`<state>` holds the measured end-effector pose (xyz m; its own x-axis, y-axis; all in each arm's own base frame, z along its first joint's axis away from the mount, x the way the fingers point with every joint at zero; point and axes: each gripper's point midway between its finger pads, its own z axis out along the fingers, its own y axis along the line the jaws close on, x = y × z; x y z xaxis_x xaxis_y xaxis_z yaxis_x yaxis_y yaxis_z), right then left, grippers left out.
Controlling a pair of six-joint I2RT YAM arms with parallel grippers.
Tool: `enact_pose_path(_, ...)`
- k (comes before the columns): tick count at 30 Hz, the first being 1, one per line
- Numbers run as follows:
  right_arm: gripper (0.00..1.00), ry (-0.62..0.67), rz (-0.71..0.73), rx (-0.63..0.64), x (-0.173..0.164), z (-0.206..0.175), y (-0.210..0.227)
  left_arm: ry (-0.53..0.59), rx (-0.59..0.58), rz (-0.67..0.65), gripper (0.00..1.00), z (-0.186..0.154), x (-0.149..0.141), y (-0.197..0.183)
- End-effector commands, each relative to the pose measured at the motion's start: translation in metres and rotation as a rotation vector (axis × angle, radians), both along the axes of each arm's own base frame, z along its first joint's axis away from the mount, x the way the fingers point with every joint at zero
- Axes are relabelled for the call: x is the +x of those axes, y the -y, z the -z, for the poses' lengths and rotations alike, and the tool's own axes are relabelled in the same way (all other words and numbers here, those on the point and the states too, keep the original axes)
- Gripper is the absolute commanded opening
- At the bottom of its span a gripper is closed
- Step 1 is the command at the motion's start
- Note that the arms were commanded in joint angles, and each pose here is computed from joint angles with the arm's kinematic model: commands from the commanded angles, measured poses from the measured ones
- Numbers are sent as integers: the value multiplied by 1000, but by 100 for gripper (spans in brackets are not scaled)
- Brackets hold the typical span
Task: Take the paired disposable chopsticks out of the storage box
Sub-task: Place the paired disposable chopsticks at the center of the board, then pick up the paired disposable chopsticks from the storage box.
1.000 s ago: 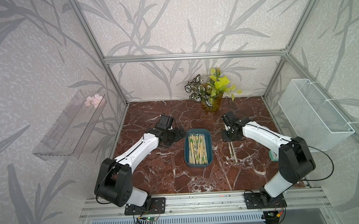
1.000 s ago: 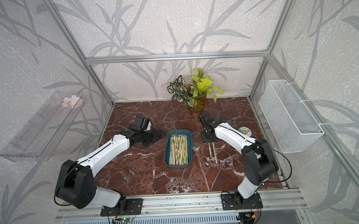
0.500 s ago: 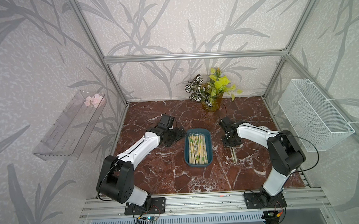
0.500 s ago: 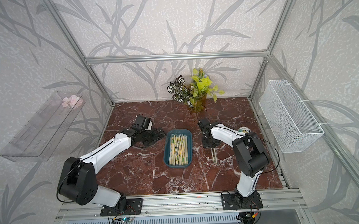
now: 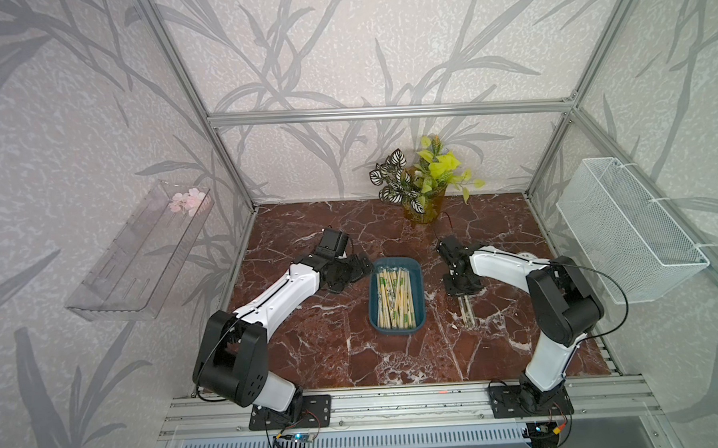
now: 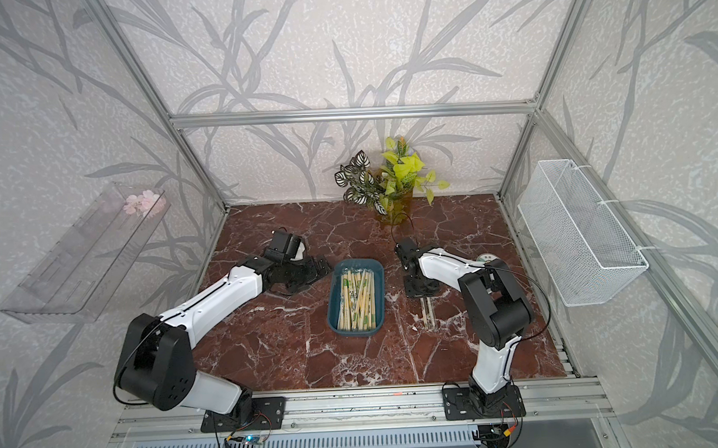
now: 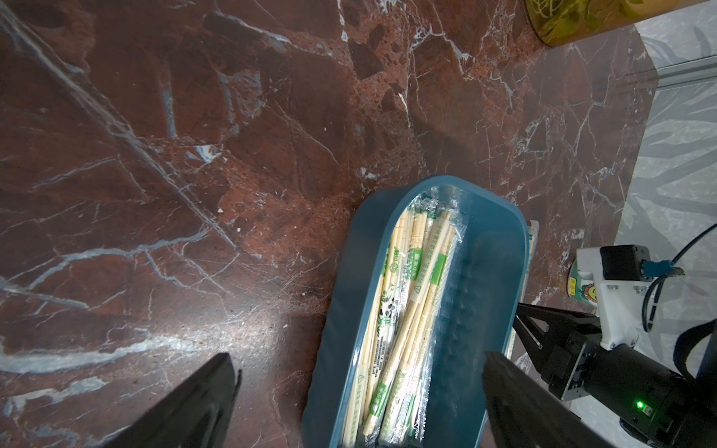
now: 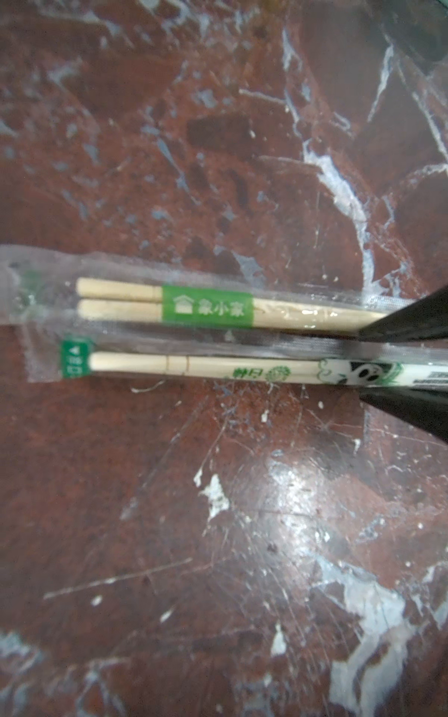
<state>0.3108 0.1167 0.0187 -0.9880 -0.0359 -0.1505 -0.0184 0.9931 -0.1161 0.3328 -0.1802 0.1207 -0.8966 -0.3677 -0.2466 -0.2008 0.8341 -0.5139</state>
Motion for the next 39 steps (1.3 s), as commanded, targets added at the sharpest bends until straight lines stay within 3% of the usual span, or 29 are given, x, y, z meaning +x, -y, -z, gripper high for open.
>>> enact_pose_path(1,26,24,20,-1,2,-10,3,26,-5,14,100,-9,7,4)
enact_pose_path(8,45,93,27,82,4,-40,-7,36,8,5,100,-10,6,0)
enact_pose_path(12,50,129,23,137,6,-60,-14,40,19,-10,100,-10,5,-5)
enact_pose_path(26,51,178,-57,473,1,-112,-111,6,34,-88,100,8,3,-33)
enact_pose_path(34,50,132,-149,530,-12,-108,-181,-21,48,-100,100,19,6,-42)
enact_pose_path(39,49,72,-141,477,-17,-77,-203,-31,48,-101,100,22,7,-43)
